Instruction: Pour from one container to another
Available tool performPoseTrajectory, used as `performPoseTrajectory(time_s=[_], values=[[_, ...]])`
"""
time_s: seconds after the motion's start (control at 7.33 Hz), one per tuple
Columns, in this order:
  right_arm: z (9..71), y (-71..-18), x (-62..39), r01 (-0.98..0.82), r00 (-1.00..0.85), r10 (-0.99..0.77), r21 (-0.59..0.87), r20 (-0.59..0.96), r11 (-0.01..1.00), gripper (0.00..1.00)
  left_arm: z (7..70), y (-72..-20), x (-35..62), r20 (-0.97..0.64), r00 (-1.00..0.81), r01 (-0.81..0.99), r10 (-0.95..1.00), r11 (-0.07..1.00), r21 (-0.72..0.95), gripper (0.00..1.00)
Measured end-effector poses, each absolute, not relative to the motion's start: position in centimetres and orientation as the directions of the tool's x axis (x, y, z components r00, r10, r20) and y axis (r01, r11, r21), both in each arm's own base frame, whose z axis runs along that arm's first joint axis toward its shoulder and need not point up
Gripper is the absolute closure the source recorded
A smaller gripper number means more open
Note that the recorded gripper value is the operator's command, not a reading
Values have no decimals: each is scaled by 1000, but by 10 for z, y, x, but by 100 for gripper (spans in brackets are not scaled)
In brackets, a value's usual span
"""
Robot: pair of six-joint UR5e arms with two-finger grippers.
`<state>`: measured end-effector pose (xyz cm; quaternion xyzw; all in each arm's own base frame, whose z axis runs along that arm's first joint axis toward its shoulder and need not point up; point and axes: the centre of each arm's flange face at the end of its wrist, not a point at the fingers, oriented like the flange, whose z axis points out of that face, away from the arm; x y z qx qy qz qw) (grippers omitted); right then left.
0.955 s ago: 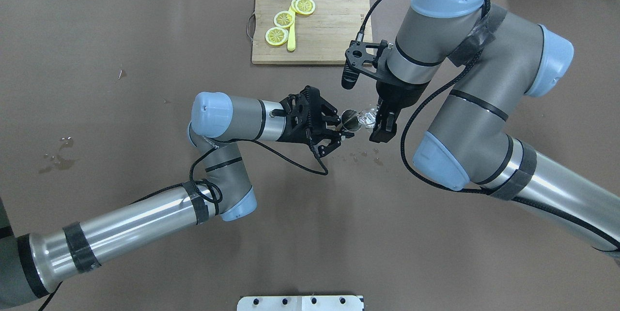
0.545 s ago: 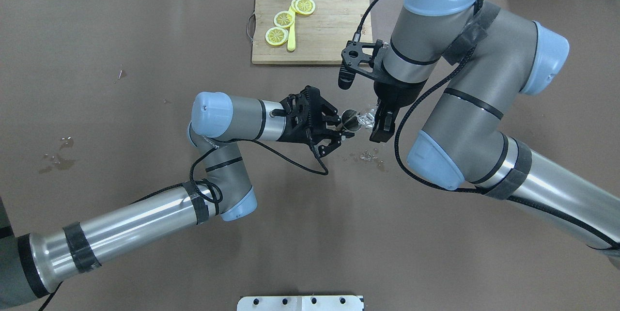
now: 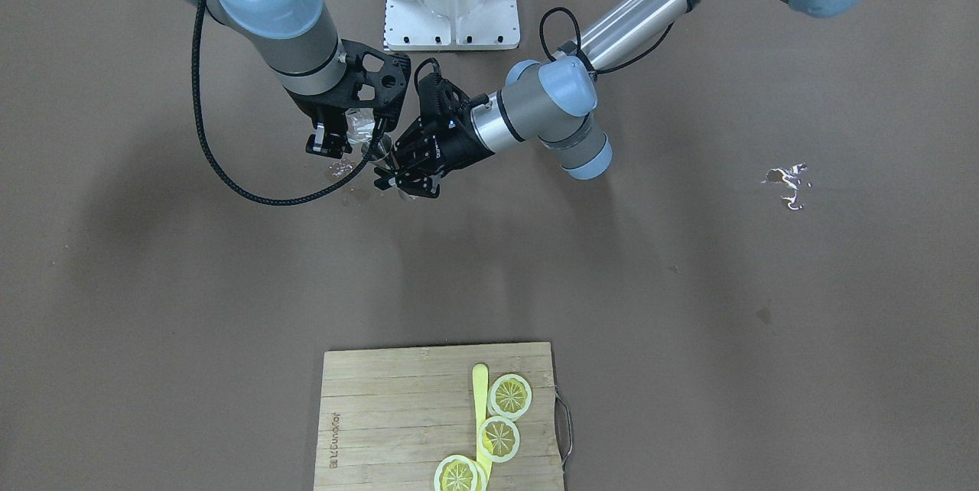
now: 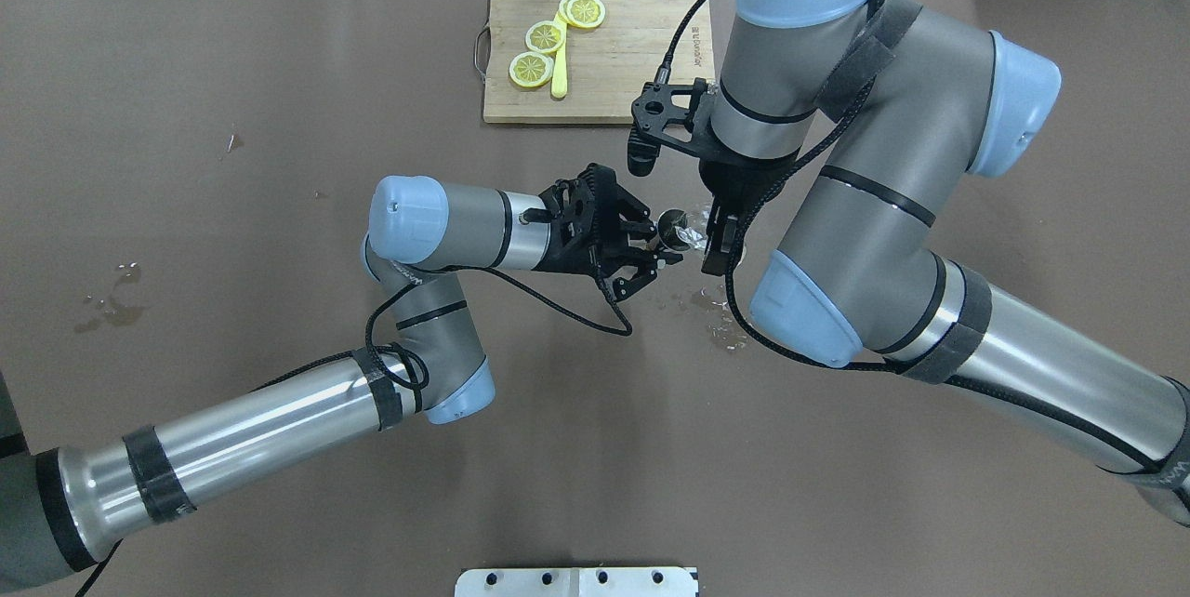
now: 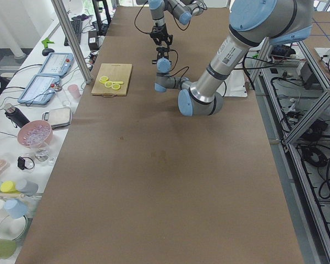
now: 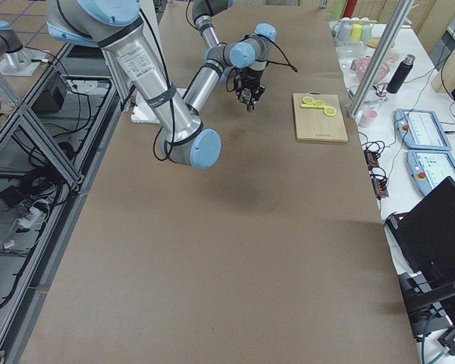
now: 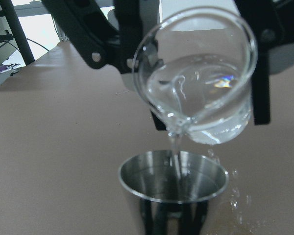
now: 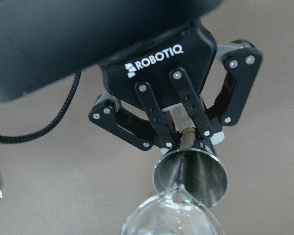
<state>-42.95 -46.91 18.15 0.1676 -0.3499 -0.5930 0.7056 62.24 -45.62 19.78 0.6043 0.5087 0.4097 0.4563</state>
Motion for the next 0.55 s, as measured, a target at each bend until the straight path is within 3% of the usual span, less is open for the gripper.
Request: performPoseTrajectory(time_s=[0.55], values=[[178,-469,-429,743,46,-956,630,290,227,100,193,-455,624,30,153,247,988,-68,967,100]])
